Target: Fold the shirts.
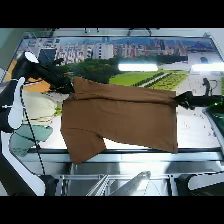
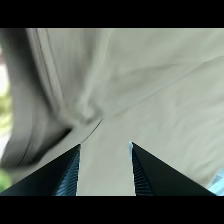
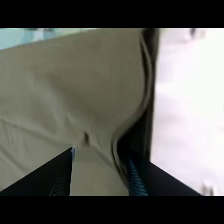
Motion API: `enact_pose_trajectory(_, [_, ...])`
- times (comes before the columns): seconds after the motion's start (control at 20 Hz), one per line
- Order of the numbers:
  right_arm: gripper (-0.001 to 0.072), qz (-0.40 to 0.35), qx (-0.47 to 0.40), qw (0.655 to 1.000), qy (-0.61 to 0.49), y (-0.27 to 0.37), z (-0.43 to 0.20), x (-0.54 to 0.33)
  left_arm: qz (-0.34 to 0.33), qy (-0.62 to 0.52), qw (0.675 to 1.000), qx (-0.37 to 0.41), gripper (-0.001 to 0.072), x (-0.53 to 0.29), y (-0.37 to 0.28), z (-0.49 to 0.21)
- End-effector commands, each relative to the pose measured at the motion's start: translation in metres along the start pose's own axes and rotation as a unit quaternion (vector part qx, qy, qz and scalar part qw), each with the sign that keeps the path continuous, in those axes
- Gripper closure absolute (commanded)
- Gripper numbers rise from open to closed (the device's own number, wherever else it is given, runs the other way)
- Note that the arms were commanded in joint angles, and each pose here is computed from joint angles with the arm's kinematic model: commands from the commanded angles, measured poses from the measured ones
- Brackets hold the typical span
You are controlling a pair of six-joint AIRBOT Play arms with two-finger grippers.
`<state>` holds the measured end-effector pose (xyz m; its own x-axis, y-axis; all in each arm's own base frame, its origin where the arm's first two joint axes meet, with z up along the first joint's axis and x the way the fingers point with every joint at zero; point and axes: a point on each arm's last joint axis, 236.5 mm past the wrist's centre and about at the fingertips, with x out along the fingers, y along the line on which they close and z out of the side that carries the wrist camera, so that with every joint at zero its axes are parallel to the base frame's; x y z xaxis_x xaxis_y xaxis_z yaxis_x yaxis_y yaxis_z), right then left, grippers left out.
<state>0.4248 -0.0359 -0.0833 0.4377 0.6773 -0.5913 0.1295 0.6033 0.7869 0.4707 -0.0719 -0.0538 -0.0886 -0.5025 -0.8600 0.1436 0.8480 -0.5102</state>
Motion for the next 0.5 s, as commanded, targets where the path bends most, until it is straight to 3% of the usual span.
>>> enact_pose_trajectory(0.0, [0.0327, 0.002, 0.054, 0.997, 0.063, -0.006, -0.037, -0.042, 0.041, 0.011, 0.998, -0.054, 0.0369, -0.038, 0.022, -0.019])
enact_pose_trajectory(0.2, [0.0335, -0.061, 0.114, 0.984, 0.126, -0.033, -0.119, -0.090, 0.029, 0.017, 0.995, -0.094, 0.0369, -0.058, 0.029, -0.072])
enact_pose_trajectory(0.45, [0.0326, -0.140, 0.173, 0.970, 0.099, -0.060, -0.199, -0.095, 0.014, 0.027, 0.986, -0.162, 0.0369, -0.010, 0.041, -0.161])
